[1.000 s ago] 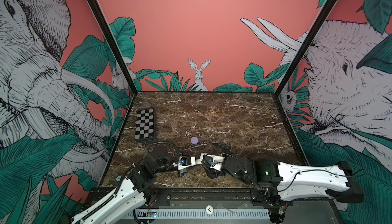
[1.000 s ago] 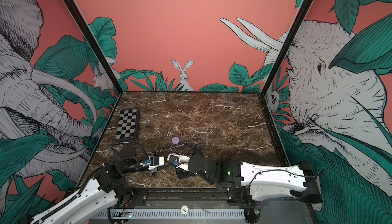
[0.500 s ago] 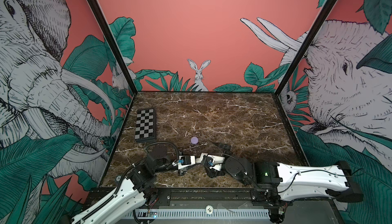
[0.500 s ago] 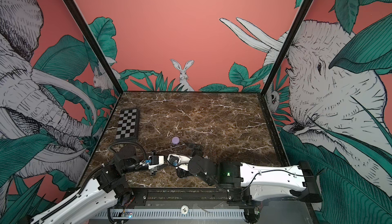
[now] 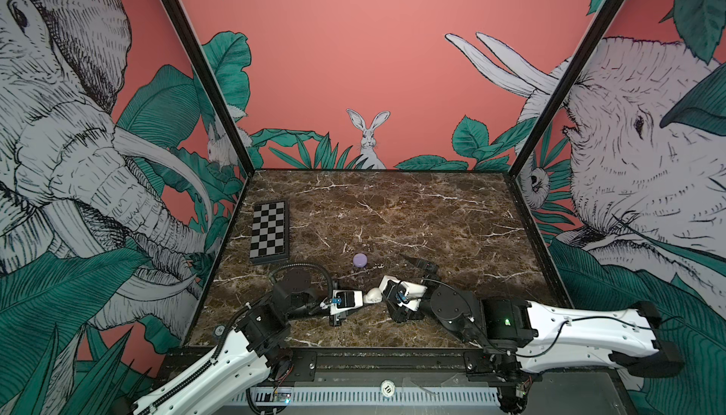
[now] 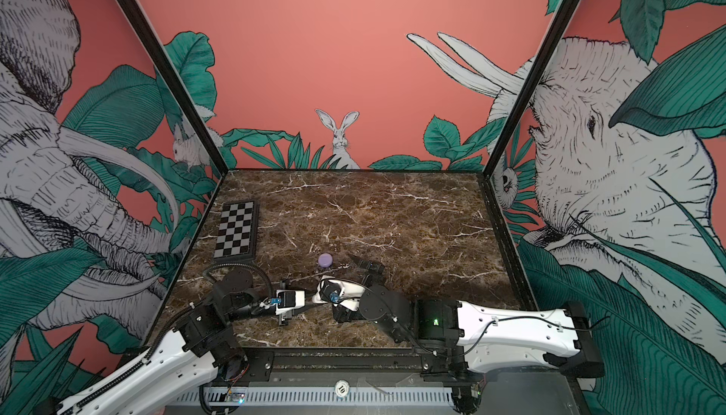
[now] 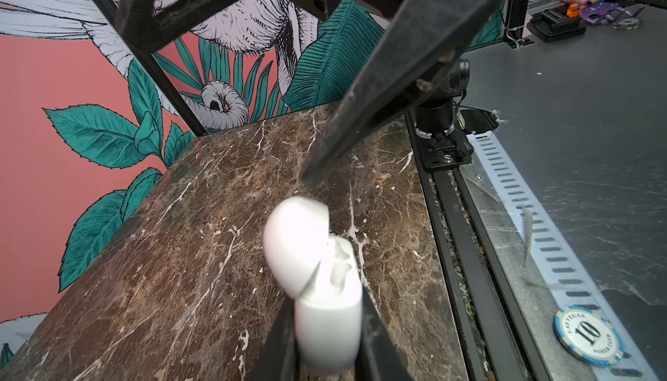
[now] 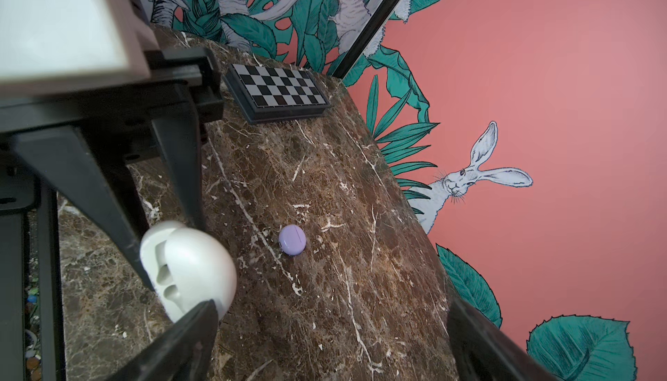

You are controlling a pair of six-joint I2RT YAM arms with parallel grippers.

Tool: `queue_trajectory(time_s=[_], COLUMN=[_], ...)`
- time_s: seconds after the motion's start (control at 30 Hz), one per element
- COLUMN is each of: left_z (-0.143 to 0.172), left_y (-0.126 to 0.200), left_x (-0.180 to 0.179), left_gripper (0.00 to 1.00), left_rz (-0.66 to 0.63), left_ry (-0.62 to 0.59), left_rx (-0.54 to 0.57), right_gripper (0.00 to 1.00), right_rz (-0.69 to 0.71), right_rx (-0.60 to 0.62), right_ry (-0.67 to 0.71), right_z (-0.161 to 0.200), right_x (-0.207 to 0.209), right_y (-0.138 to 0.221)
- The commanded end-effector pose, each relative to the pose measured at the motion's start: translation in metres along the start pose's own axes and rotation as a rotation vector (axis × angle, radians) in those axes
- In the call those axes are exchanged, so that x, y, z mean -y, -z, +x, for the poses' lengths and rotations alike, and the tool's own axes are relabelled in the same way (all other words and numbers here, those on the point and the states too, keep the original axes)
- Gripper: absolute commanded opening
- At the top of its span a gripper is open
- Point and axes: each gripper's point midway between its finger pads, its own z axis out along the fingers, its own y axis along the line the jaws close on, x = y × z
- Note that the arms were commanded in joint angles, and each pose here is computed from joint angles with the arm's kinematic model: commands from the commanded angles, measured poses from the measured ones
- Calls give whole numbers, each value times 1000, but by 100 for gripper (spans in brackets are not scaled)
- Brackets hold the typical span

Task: Insert wireless bluetooth earbuds into charging case
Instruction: Open the charging case.

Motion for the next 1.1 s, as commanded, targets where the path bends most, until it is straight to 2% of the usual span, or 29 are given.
queue_trajectory(time_s=[0.0, 0.07, 0.3, 0.4, 0.7, 1.07], left_z=[3, 4, 5, 5, 5, 7], left_y=[1, 1, 1, 1, 1, -1], left_x=[4, 4, 4, 5, 8, 12], left_gripper=[0, 0, 0, 0, 0, 0], left_rz=[8, 9, 10, 18, 29, 49], left_ry=[-29, -25, -19, -21, -29, -35], left_rx=[-8, -9, -9, -9, -5, -11], right_gripper=[98, 98, 98, 98, 98, 98], right_rz=[-11, -20, -185, -187, -75, -36], right_rx=[50, 50, 83, 55, 3, 6], right_ry=[-51, -54, -65, -33, 12, -30], right_z=[-16, -15, -21, -13, -9, -10], right_x=[10, 9, -16, -23, -15, -1], right_y=[10, 11, 19, 11, -9, -11])
